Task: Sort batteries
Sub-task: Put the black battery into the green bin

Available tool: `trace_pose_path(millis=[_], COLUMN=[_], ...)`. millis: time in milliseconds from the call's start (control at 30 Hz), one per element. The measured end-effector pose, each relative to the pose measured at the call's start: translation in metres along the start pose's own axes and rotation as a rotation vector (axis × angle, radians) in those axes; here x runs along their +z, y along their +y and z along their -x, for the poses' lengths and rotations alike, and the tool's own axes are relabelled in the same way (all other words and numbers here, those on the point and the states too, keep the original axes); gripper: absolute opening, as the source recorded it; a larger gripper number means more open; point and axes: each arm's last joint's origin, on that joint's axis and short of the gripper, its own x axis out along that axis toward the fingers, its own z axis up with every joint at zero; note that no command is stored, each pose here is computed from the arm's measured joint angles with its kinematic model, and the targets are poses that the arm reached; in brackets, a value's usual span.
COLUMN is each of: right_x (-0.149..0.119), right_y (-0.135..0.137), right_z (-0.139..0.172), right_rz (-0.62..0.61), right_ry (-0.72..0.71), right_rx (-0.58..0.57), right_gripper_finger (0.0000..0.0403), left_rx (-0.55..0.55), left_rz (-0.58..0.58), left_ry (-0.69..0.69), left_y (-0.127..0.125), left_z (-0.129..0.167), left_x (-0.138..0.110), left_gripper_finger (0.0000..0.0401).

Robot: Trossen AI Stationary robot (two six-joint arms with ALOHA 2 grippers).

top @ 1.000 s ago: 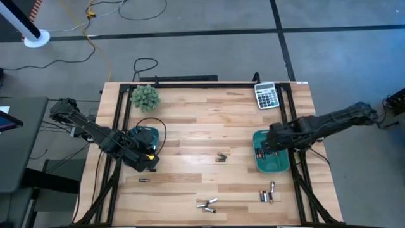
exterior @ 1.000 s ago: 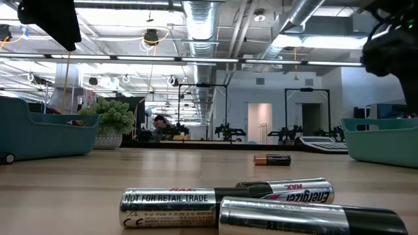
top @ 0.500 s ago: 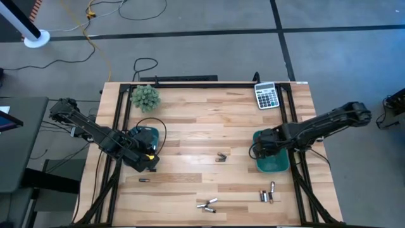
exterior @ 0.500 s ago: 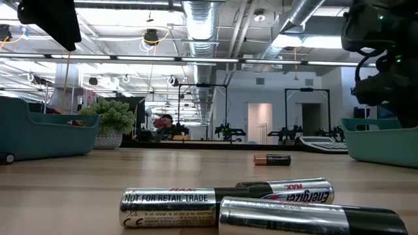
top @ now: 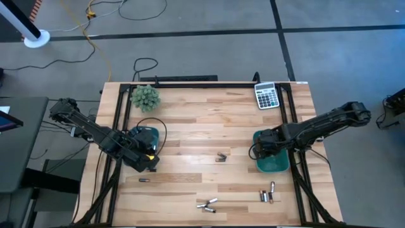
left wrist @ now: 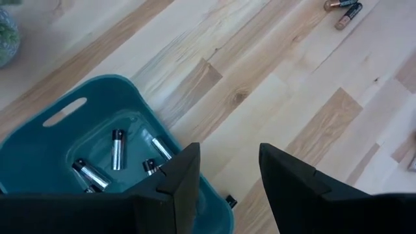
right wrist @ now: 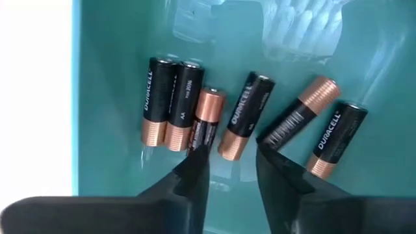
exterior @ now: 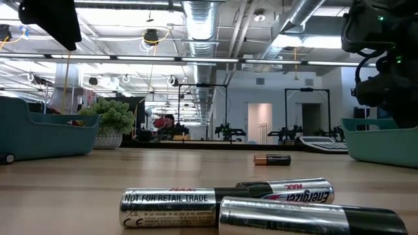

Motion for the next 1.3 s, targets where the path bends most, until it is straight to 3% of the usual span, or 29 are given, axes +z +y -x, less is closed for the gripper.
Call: trace_pose_path(millis=[233, 400, 633, 900, 1100, 1300], right_x=[0.0, 0.0, 0.0, 0.0, 0.0, 0.0], right_y=[0.0, 0.0, 0.001, 0.001, 0.001, 0.001], right_z=[0.0, 0.0, 0.0, 0.0, 0.0, 0.0], right_rz=[0.004, 0.012, 0.06, 0.116, 0.122, 0.133], right_ry=[-0.001, -0.002, -0.003, -0.004, -0.005, -0.006], right_rx=[0.001, 0.004, 0.007, 0.008, 0.008, 0.01], right_gripper_finger=[0.0174, 0.0177, 0.0173, 0.0173, 0.0173, 0.0173], left_rx=[-0.115, -0.139, -0.081, -0.095, -0.108, -0.078], left_rz=[-0.115, -0.178, -0.111, -0.039, -0.212, -0.357], left_ry=[-0.019, 0.105, 0.338, 0.388, 0.402, 0.406], left_y=[-0.018, -0.036, -0.059, -0.07, -0.062, -0.048], left_z=[-0.004, -0.023, -0.048, -0.028, -0.016, -0.027], left_x=[0.002, -0.007, -0.039, -0.086, -0.118, -0.138], left_gripper_finger=[0.0153, 0.0153, 0.0153, 0.0153, 0.0153, 0.0153])
